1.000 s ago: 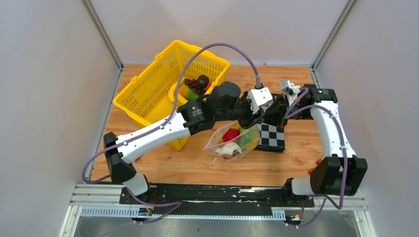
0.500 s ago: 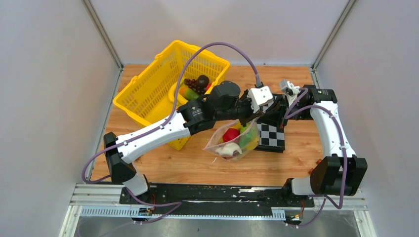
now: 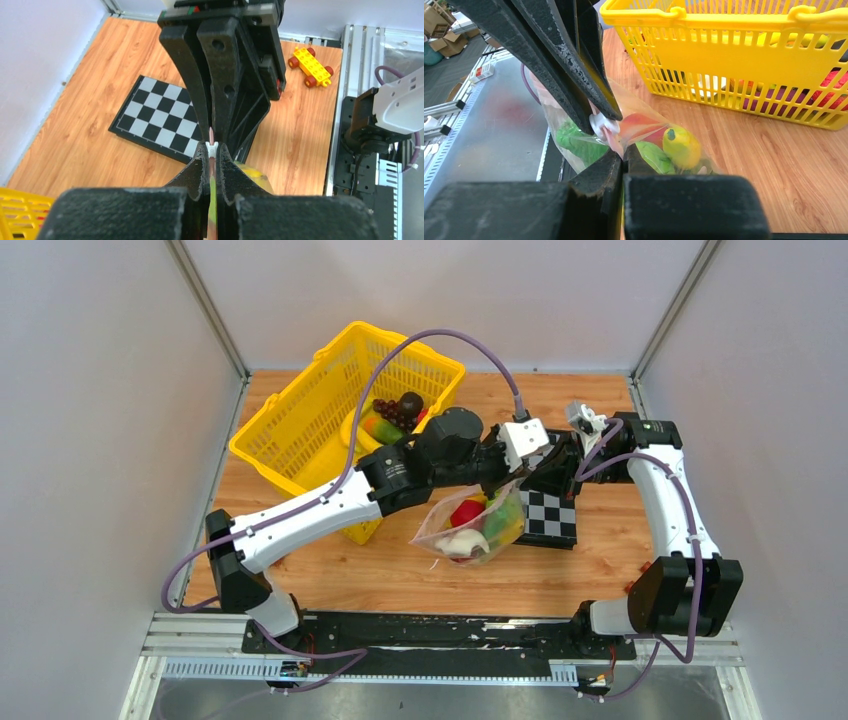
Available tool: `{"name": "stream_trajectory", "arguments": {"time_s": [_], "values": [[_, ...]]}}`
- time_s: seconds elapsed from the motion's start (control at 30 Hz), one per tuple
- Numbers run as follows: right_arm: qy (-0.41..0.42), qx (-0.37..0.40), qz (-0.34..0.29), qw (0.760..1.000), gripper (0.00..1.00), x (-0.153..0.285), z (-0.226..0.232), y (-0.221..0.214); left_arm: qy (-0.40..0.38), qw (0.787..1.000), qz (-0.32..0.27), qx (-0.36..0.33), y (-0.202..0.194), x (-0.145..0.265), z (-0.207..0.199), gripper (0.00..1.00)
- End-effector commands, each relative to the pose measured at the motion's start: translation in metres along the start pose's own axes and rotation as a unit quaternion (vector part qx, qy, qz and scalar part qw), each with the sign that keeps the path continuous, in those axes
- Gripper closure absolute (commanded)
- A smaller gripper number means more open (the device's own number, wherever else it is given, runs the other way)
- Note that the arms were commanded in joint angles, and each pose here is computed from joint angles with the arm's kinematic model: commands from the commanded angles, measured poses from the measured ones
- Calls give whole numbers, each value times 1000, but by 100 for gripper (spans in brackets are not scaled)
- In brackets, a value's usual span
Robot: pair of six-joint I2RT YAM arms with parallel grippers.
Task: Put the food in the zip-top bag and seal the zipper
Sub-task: Zip the zipper food storage bag at the center of the board.
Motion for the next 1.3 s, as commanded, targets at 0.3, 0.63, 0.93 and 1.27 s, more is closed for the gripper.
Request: {"name": "stream_trajectory", "arguments": {"time_s": [0.3, 0.63, 0.93, 1.27], "values": [[6, 12, -72, 997, 100, -1, 12, 22, 23, 999, 22, 12, -14, 42, -3, 100], [4, -1, -87, 996, 90, 0, 10, 28, 37, 999, 10, 23, -14, 53, -2, 100], [1, -34, -66, 997, 15, 6, 22, 55, 66, 996, 2, 55, -17, 43, 4, 100], [-90, 18, -92, 991, 0, 46, 65, 141, 68, 996, -3, 53, -16, 46, 5, 100]]}}
Point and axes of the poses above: each gripper's point midway between its finger pads, its own x axis back along the fingers, its own z axis along the line the jaws close on, y = z × x, the point moved 4 cm from there along x, back along the fingers
